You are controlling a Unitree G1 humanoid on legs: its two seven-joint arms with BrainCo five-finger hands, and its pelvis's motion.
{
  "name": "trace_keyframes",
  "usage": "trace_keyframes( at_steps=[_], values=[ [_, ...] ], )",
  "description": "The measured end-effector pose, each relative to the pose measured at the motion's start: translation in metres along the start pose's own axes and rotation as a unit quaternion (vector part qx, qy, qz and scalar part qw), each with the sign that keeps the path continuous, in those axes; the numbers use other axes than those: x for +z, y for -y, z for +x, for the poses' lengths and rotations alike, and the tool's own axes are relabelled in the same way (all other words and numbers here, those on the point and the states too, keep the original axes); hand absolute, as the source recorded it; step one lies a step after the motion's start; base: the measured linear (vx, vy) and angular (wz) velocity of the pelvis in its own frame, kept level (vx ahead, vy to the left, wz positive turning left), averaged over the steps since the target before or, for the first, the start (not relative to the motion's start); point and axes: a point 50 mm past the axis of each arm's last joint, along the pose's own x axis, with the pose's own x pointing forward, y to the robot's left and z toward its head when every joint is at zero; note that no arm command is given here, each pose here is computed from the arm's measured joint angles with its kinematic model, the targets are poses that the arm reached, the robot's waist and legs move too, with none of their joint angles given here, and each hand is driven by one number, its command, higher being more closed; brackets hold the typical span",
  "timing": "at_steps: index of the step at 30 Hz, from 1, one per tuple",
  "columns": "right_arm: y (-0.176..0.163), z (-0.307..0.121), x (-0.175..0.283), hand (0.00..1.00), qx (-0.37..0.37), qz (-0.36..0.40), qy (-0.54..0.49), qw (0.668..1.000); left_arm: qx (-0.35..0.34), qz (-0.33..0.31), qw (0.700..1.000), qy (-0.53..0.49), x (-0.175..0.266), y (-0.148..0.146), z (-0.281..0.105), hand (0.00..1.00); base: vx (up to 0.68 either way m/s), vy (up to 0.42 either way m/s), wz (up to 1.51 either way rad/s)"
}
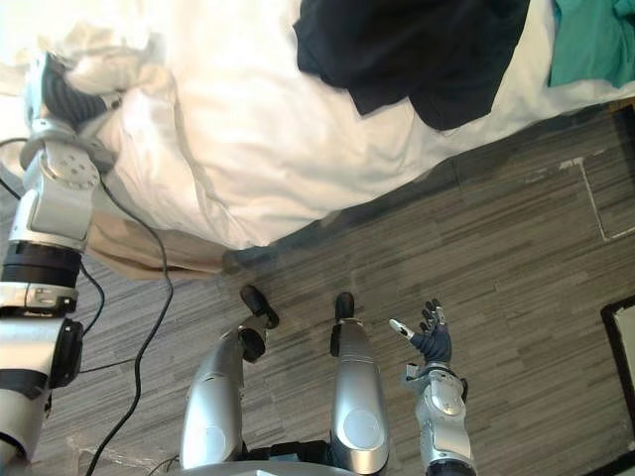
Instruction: Tidy the bed and pick cloth on bed and put in laundry
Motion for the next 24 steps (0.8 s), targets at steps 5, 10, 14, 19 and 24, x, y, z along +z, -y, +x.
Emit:
trace_keyframes(
  at_steps=[5,10,14,19,24],
  values=[
    [0.006,-0.007,-0.012,0.00,-0.004,-0.043,-0.027,0.999,-0.075,0.005,0.997,-0.030,-0.047,0.022,-0.039,1.00,0.06,-0.009,0.23],
    [0.016,-0.024,-0.039,0.00,-0.010,-0.072,-0.080,0.994,-0.123,-0.024,0.986,-0.111,-0.106,0.032,-0.086,0.00,0.14,-0.030,0.25],
    [0.022,-0.037,-0.057,0.00,-0.002,-0.098,-0.120,0.988,-0.148,-0.067,0.969,-0.187,-0.145,0.049,-0.140,0.00,0.14,-0.058,0.32],
    [0.022,-0.046,-0.075,0.00,0.037,-0.166,-0.161,0.972,-0.128,-0.137,0.944,-0.271,-0.165,0.074,-0.201,0.00,0.04,-0.074,0.14],
    [0.033,-0.061,-0.093,0.00,0.039,-0.184,-0.210,0.959,-0.125,-0.172,0.924,-0.317,-0.169,0.092,-0.236,0.00,0.03,0.019,0.00]
  ],
)
